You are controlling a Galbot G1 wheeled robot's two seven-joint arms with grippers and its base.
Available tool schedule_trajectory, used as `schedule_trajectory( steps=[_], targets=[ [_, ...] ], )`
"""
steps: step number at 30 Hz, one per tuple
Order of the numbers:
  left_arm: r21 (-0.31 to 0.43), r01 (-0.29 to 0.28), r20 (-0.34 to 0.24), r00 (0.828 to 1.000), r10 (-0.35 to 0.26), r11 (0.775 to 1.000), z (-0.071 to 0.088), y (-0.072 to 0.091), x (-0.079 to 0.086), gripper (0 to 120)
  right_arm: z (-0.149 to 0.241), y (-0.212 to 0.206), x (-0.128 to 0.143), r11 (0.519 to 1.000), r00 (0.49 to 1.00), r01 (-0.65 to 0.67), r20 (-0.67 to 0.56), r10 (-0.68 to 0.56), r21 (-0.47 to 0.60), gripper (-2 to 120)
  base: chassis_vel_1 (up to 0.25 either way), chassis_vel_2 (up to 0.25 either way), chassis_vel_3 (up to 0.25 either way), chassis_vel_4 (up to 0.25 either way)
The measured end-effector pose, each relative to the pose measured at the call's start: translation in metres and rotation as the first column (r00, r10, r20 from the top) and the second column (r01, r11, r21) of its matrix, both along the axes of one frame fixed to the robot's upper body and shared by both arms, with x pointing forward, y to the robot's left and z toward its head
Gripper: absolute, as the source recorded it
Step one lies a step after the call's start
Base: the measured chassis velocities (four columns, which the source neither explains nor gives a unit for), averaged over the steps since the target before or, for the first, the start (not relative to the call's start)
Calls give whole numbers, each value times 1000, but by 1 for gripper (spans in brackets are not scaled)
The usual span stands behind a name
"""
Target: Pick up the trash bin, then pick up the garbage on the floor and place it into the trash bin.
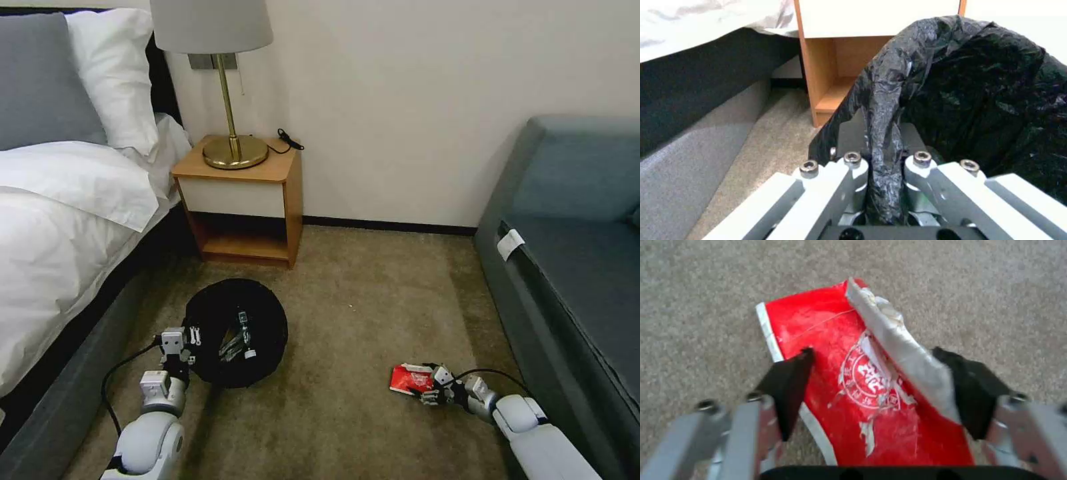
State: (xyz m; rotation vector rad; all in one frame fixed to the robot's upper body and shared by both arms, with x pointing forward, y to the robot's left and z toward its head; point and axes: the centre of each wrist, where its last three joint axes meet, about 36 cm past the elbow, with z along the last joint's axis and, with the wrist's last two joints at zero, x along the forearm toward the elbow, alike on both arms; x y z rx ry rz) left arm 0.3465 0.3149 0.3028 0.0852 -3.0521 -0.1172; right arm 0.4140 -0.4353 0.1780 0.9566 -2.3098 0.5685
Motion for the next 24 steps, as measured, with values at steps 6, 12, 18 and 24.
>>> schedule_trajectory(
  steps=[6,12,18,24],
  targets=[
    [-1,4,5,1000,-4,1000,1,-1,4,4,-1,-1,-1,1000,1000,0,1,0,5,42,0,0,0,0],
    [-2,4,2,1000,-4,1000,-1,-1,4,4,-2,-1,-2,1000,1000,3,-2,-3,8,22,0,0,0,0],
    [-2,4,-1,1000,-4,1000,-3,0,4,4,-1,-2,1,1000,1000,5,1,-5,8,1,0,0,0,0],
    [-2,7,0,1000,-7,1000,-4,0,5,4,0,-5,3,1000,1000,6,6,-6,6,0,0,0,0,0]
  ],
)
